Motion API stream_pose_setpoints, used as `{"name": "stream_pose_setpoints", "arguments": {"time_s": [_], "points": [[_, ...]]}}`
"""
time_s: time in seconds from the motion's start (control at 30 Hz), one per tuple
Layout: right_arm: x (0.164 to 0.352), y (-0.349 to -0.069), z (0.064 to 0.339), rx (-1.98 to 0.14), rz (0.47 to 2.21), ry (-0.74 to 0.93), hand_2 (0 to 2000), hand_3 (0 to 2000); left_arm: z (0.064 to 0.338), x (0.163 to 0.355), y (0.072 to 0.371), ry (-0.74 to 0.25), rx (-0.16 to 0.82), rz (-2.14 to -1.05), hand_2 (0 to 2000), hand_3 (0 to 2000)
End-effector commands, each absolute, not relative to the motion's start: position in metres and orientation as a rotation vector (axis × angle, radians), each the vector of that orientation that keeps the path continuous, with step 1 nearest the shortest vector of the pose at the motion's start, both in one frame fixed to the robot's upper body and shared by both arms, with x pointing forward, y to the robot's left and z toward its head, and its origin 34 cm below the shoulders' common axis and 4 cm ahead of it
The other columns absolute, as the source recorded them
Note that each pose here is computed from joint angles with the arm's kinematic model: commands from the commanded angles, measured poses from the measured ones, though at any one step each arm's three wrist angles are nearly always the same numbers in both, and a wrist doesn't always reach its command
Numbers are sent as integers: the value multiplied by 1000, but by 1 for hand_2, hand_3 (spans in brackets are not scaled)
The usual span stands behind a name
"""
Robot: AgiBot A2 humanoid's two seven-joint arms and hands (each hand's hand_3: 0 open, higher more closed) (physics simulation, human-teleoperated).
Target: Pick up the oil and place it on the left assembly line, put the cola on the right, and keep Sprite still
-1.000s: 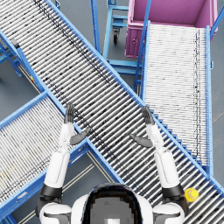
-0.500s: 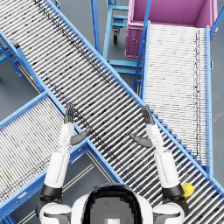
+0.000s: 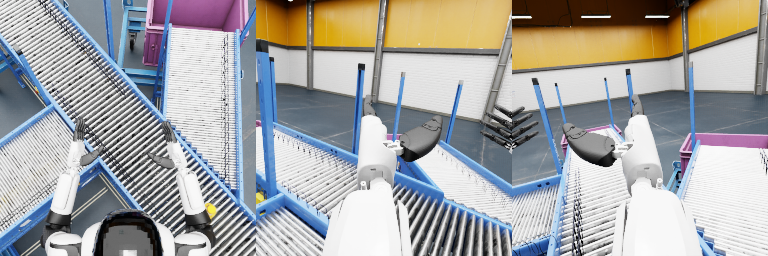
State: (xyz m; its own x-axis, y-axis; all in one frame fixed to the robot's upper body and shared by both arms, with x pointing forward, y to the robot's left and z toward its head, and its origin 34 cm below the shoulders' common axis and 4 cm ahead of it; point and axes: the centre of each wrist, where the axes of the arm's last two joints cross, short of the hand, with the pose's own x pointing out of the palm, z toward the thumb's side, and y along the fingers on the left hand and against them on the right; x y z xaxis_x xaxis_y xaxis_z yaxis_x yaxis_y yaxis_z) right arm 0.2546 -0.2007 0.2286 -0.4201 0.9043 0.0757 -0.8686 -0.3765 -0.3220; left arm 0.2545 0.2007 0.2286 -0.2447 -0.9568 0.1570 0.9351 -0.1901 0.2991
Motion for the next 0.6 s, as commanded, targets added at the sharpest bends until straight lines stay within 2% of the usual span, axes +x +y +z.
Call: {"name": "stream_pose_setpoints", "arguments": {"time_s": [0.03, 0.6], "points": [[255, -201, 229, -135, 1971, -376, 0, 0, 229, 255, 201, -388, 74, -1777, 0, 0], [255, -201, 229, -135, 1971, -376, 0, 0, 229, 255, 201, -388, 74, -1777, 0, 0]]}}
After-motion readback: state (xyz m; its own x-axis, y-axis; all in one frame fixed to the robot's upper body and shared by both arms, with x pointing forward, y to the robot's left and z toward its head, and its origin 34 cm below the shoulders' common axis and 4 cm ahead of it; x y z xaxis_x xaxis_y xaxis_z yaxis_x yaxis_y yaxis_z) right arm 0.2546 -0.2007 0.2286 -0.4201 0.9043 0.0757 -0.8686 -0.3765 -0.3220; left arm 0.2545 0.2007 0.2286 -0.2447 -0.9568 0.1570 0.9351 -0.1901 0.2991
